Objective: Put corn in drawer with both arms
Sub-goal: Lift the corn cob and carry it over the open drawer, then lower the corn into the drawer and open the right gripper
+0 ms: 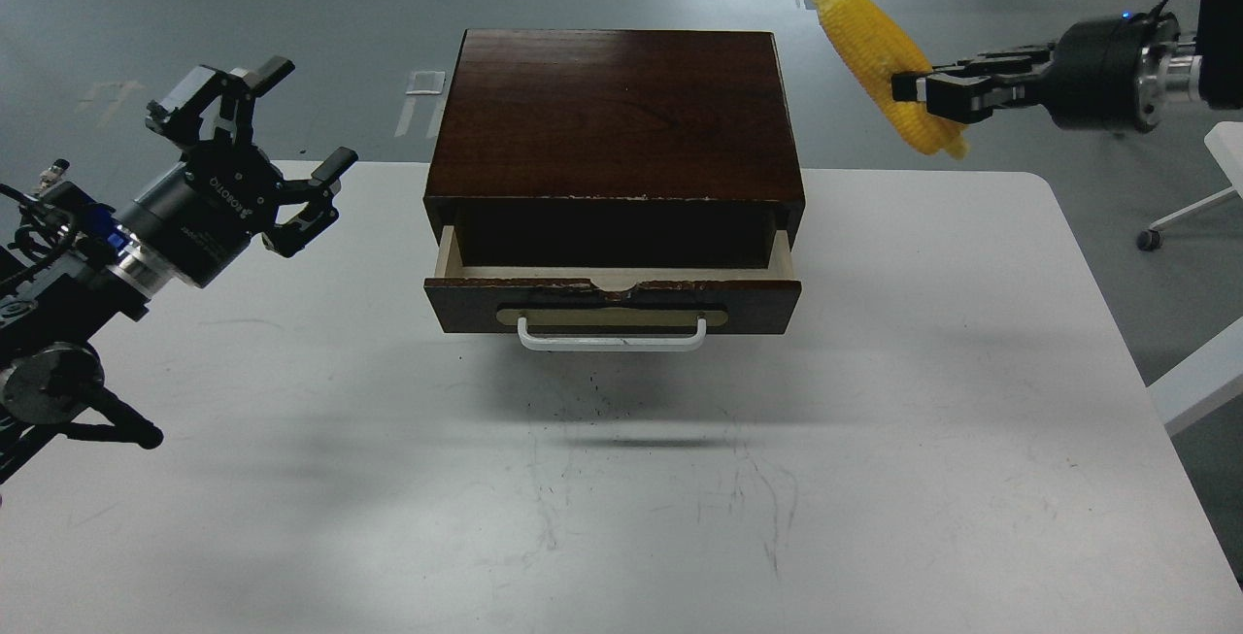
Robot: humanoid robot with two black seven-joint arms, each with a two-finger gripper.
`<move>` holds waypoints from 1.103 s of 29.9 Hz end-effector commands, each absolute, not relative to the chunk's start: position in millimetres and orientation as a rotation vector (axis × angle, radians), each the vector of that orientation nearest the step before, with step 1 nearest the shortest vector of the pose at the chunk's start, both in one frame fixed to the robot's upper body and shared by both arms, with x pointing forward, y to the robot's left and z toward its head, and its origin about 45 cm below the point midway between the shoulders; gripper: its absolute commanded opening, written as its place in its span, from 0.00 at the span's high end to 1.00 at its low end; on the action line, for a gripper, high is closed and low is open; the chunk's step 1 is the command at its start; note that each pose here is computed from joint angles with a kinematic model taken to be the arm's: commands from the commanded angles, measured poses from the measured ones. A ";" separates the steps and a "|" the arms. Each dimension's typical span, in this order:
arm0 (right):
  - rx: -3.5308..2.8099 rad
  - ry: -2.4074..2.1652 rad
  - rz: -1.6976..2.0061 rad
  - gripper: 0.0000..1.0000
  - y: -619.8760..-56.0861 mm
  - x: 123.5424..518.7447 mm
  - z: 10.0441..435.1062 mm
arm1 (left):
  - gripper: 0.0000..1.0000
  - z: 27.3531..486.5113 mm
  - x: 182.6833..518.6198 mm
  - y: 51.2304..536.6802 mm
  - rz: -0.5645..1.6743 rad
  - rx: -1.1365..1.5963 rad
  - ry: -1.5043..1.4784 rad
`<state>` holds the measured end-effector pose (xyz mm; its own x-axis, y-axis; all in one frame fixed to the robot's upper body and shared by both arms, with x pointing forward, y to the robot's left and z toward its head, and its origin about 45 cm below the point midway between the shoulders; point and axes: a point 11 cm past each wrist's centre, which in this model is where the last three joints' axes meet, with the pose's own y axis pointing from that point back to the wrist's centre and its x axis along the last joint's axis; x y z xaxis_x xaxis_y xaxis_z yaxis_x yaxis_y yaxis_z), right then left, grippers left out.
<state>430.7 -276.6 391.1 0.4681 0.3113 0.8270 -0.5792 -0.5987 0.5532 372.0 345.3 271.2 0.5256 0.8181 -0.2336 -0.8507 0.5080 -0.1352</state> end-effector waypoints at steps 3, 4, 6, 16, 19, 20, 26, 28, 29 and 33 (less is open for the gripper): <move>1.778 0.060 1.378 1.00 -201.7 420.3 387.9 | 0.01 274.6 372.8 346.9 1.012 -0.249 0.138; 1.766 0.087 1.394 1.00 -194.9 419.5 387.2 | 0.01 274.8 372.8 347.5 1.013 -0.248 0.137; 1.724 0.166 1.439 1.00 -176.0 417.7 384.8 | 0.01 275.3 372.7 348.5 1.014 -0.246 0.135; 1.563 0.495 1.583 1.00 -101.9 399.7 355.2 | 0.01 275.9 372.4 349.1 1.015 -0.244 0.134; 1.522 0.545 1.607 1.00 -90.3 399.3 347.0 | 0.01 275.7 372.6 349.6 1.016 -0.244 0.134; 1.517 0.550 1.612 1.00 -88.7 399.5 346.1 | 0.01 275.7 372.6 349.6 1.016 -0.244 0.134; 1.478 0.579 1.636 0.97 -81.2 402.4 338.0 | 0.01 276.6 372.6 349.8 1.016 -0.244 0.132; 1.475 0.584 1.636 0.90 -81.1 402.0 336.7 | 0.01 277.0 372.4 350.9 1.017 -0.242 0.130; 1.476 0.585 1.635 0.85 -81.3 401.9 336.1 | 0.01 277.3 372.4 351.4 1.018 -0.241 0.129; 1.482 0.583 1.628 0.66 -82.9 402.2 333.8 | 0.01 277.3 372.4 351.4 1.018 -0.241 0.129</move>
